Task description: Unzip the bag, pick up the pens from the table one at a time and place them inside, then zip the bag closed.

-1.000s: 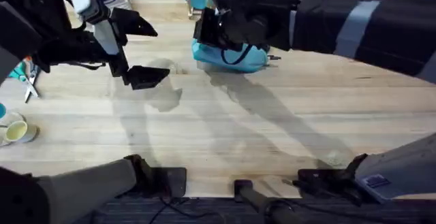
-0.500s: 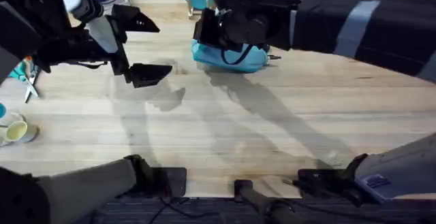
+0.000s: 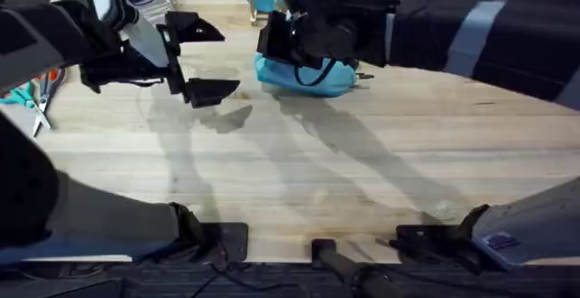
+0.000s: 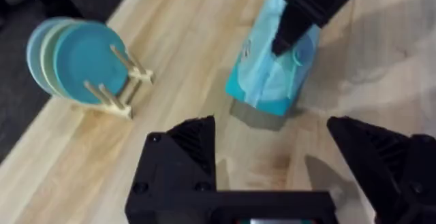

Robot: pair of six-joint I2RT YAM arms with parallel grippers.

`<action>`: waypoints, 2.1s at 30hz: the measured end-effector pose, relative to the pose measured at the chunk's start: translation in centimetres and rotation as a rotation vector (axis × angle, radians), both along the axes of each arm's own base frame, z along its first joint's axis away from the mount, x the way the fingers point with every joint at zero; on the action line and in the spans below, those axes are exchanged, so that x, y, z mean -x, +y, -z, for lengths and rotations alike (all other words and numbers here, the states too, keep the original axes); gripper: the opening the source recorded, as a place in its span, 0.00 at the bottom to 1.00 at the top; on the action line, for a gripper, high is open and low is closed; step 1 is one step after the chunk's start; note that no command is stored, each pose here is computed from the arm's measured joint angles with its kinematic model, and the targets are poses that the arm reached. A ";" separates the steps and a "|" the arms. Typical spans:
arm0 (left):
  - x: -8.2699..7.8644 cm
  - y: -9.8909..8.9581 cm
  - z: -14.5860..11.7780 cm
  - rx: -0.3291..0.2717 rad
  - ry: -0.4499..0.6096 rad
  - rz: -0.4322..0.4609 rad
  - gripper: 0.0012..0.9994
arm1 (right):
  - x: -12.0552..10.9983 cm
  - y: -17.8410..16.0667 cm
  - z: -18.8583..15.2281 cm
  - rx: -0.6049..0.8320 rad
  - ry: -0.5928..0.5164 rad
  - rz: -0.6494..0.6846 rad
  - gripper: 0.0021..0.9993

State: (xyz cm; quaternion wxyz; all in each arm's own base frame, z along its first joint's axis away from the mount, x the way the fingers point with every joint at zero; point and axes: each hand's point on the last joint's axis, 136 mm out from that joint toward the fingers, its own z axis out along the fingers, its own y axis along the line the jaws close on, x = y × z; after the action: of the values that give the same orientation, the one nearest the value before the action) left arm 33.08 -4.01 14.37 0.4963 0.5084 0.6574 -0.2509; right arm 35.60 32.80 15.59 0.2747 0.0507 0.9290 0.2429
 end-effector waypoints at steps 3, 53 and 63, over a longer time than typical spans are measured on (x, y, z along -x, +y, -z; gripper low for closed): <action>-0.7 -0.6 0.2 0.040 -0.031 0.026 0.99 | 0.0 0.0 0.0 0.000 0.000 0.000 0.03; -2.4 -6.0 1.4 0.107 0.003 0.141 0.99 | 0.0 0.0 0.0 -0.001 0.000 0.000 0.03; -1.7 -6.1 1.6 0.123 0.058 0.138 0.99 | 0.0 0.0 0.0 -0.001 -0.001 0.000 0.03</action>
State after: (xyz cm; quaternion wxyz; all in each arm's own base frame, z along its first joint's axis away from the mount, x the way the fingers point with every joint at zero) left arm 34.78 -10.14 12.81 0.4888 0.5135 0.6184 -0.3391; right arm 35.60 32.82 15.62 0.2749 0.0506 0.9287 0.2436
